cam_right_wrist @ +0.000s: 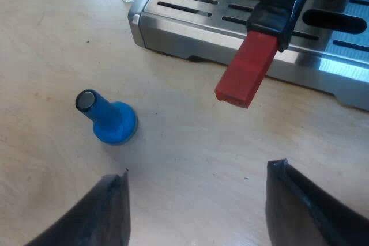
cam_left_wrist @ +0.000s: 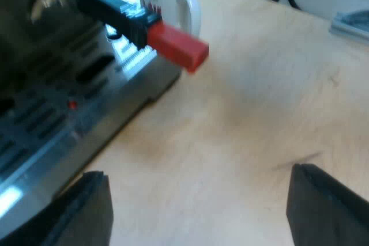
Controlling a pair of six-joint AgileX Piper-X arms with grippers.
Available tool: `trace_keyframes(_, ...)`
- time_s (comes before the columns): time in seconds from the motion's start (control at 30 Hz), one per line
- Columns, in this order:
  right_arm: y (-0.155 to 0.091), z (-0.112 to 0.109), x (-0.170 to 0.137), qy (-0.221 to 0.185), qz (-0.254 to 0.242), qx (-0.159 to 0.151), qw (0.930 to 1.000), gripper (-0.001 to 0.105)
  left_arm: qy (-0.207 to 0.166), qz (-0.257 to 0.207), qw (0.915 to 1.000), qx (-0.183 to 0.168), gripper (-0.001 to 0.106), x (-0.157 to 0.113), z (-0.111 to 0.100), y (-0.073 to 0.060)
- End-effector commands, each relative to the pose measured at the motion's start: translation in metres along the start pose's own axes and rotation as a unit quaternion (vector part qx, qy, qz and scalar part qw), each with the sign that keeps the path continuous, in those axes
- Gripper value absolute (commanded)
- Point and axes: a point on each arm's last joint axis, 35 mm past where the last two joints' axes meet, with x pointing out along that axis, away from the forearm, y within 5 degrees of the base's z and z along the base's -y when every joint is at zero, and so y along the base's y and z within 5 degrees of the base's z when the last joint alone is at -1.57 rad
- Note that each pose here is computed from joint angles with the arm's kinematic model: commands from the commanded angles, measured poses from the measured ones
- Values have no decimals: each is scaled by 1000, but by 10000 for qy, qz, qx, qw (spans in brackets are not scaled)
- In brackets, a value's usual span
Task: Grind coffee beans and then tamp
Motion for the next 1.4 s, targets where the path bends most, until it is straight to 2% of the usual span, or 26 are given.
trace_keyframes(0.03, 1, 4, 0, -79, -49, -11, 10000, 54, -162, -94, 9998, 106, 65, -1, 6, -2)
trace_keyframes(0.5, 3, 14, -1, -319, -48, 76, 9995, 54, -276, -94, 9994, 193, 65, 1, 6, -1)
trace_keyframes(0.6, 9, 26, 9, -222, -74, 66, 9997, 54, -276, -94, 9994, 193, 65, 1, 6, -1)
trace_keyframes(0.87, 16, 34, 32, -25, -449, -15, 9990, 54, -262, -114, 9994, 184, 65, 1, 6, -1)
trace_keyframes(1.03, 17, 36, 41, -29, -853, 175, 9962, 54, -262, -123, 9994, 184, 65, 1, 6, -1)
trace_keyframes(1.1, 17, 35, 46, 0, -1024, 152, 9946, 54, -262, -123, 9994, 184, 65, 1, 6, -1)
trace_keyframes(1.23, 18, 33, 54, 97, -1082, 176, 9939, 54, -262, -123, 9994, 184, 65, 1, 6, -1)
trace_keyframes(1.3, 14, 33, 63, 164, -1225, 429, 9914, 54, -262, -123, 9994, 184, 65, 1, 6, -1)
trace_keyframes(1.4, 8, 33, 68, 251, -1247, 512, 9906, 54, -228, -122, 9995, 157, 65, 1, 5, -1)
